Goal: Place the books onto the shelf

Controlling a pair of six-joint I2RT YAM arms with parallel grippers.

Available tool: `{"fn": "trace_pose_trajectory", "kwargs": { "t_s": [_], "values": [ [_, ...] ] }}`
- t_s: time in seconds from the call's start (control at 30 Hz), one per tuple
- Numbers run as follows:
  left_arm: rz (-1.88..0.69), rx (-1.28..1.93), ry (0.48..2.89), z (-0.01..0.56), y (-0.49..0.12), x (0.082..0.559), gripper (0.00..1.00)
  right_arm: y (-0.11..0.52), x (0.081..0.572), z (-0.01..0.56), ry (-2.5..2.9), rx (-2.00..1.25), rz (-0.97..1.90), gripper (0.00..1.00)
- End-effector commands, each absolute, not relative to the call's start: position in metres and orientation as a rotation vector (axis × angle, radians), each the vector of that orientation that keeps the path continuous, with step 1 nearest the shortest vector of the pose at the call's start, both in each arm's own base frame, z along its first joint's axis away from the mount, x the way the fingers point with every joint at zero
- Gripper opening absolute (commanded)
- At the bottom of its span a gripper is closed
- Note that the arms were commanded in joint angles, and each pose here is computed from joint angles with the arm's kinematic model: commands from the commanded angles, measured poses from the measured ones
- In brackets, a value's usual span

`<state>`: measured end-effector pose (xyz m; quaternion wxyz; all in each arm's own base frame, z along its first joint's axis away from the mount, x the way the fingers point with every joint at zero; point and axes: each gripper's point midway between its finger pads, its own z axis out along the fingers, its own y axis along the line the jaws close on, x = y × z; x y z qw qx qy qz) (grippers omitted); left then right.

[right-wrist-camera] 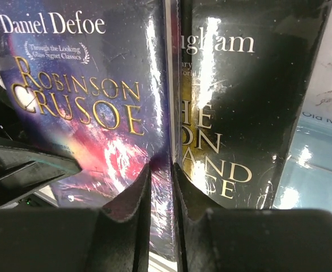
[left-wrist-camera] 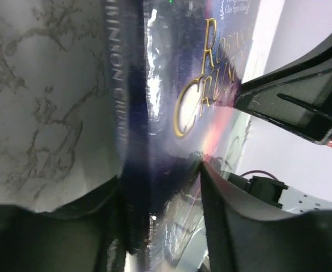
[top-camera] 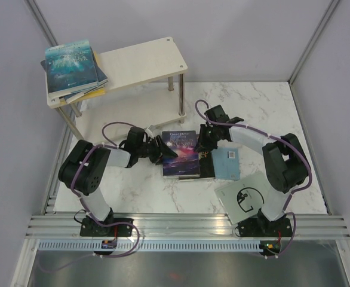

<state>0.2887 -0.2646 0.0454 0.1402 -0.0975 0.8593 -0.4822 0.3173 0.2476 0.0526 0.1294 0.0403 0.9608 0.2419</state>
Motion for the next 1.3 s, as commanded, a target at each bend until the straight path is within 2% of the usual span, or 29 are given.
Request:
{"fn": "trace_pose_trajectory", "kwargs": {
  "t_s": [0.0,0.03,0.07,0.1,0.2,0.23,0.33,0.37,0.47,0.6,0.9,1.07,1.17,1.2,1.23,1.27],
  "values": [
    [-1.542,-0.189,2.329,0.09,-0.277,0.293,0.46,0.223,0.26,-0.017,3.041,0.104,0.507,0.17],
    [-1.557,-0.196,2.322,0.094,-0.277,0.292,0.41,0.224,0.259,-0.017,3.042,0.1,0.52,0.17],
    [-1.567,-0.194,2.31,0.097,-0.277,0.29,0.3,0.227,0.26,-0.016,3.031,0.094,0.545,0.16],
    [-1.603,-0.188,2.275,0.107,-0.278,0.289,0.26,0.23,0.256,-0.016,3.039,0.087,0.581,0.16],
    [-1.668,-0.215,2.23,0.121,-0.279,0.284,0.03,0.238,0.253,-0.01,3.016,0.062,0.675,0.16],
    [-1.685,-0.207,2.199,0.127,-0.28,0.284,0.02,0.241,0.254,-0.005,2.998,0.049,0.702,0.16],
    [-1.713,-0.234,2.162,0.139,-0.276,0.278,0.02,0.244,0.254,0.012,2.947,-0.002,0.76,0.29],
    [-1.714,-0.241,2.157,0.141,-0.274,0.274,0.02,0.245,0.254,0.018,2.932,-0.012,0.772,0.48],
    [-1.718,-0.262,2.112,0.156,-0.268,0.264,0.02,0.248,0.251,0.042,2.872,-0.032,0.84,0.71],
    [-1.712,-0.313,2.031,0.181,-0.258,0.257,0.02,0.254,0.244,0.07,2.81,-0.037,0.959,0.8],
    [-1.774,-0.392,1.794,0.251,-0.24,0.246,0.02,0.273,0.23,0.129,2.665,-0.003,1.248,0.83],
    [-1.83,-0.438,1.67,0.28,-0.229,0.238,0.02,0.288,0.226,0.169,2.525,0.053,1.482,0.81],
    [-1.844,-0.454,1.594,0.295,-0.221,0.234,0.02,0.292,0.224,0.192,2.448,0.076,1.58,0.72],
    [-1.845,-0.472,1.577,0.297,-0.219,0.234,0.02,0.292,0.224,0.199,2.43,0.089,1.598,0.67],
    [-1.851,-0.469,1.56,0.303,-0.217,0.23,0.02,0.293,0.224,0.204,2.414,0.085,1.611,0.57],
    [-1.852,-0.471,1.551,0.305,-0.216,0.229,0.02,0.293,0.223,0.208,2.402,0.086,1.623,0.53]
  ]
}}
